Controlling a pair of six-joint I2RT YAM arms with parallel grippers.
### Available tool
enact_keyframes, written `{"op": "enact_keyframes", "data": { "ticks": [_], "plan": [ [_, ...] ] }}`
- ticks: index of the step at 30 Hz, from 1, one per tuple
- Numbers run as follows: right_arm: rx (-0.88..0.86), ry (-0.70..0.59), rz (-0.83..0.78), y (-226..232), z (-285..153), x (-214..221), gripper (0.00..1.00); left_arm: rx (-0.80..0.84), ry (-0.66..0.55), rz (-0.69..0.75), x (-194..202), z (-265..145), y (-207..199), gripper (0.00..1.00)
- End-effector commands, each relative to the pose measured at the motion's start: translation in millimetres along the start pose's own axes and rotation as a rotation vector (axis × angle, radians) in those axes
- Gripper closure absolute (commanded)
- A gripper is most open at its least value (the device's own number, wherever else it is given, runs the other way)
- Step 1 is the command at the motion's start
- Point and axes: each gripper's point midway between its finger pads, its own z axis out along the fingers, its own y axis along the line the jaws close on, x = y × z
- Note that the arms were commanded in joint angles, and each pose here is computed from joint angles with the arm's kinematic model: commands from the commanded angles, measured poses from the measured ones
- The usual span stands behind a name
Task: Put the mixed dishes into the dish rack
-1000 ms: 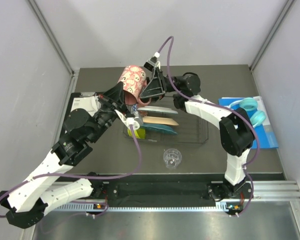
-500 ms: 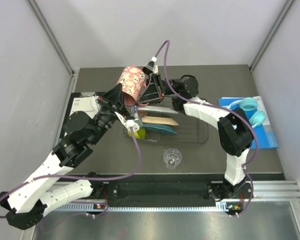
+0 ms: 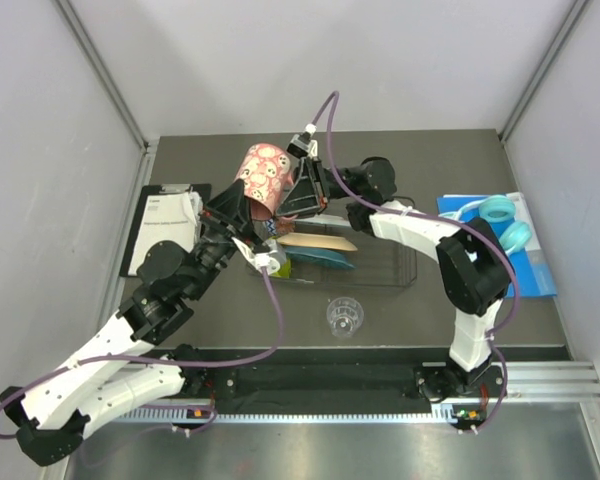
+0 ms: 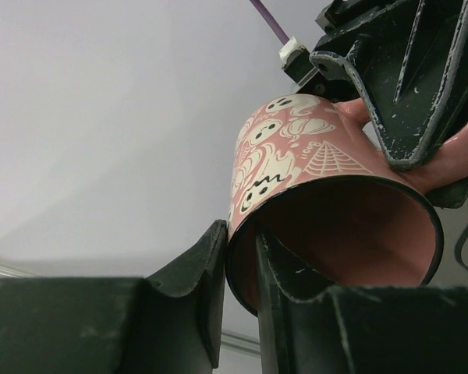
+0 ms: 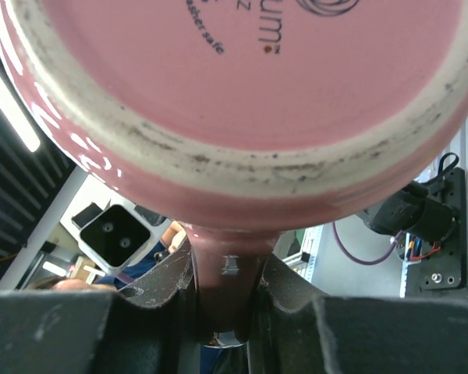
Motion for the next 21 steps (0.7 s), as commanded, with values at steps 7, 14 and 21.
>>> {"op": "enact_keyframes", "data": {
  "ticks": [7, 14, 21],
  "plan": [
    [-0.238, -0.047, -0.540, 98.5, 9.2, 22.6, 1.00, -0.072, 0.006, 0.020, 2.7, 0.3, 4.0, 0.06],
    [-0.204, -0.053, -0.546, 92.9, 8.2, 19.5, 1.00, -0.149, 0.009, -0.004, -0.9, -3.5, 34.2, 0.01],
    [-0.064, -0.121, -0.608, 90.4, -10.0, -4.1, 1.00, -0.196, 0.055, 0.001, 5.7, -30.7, 67.0, 0.01]
  ]
}}
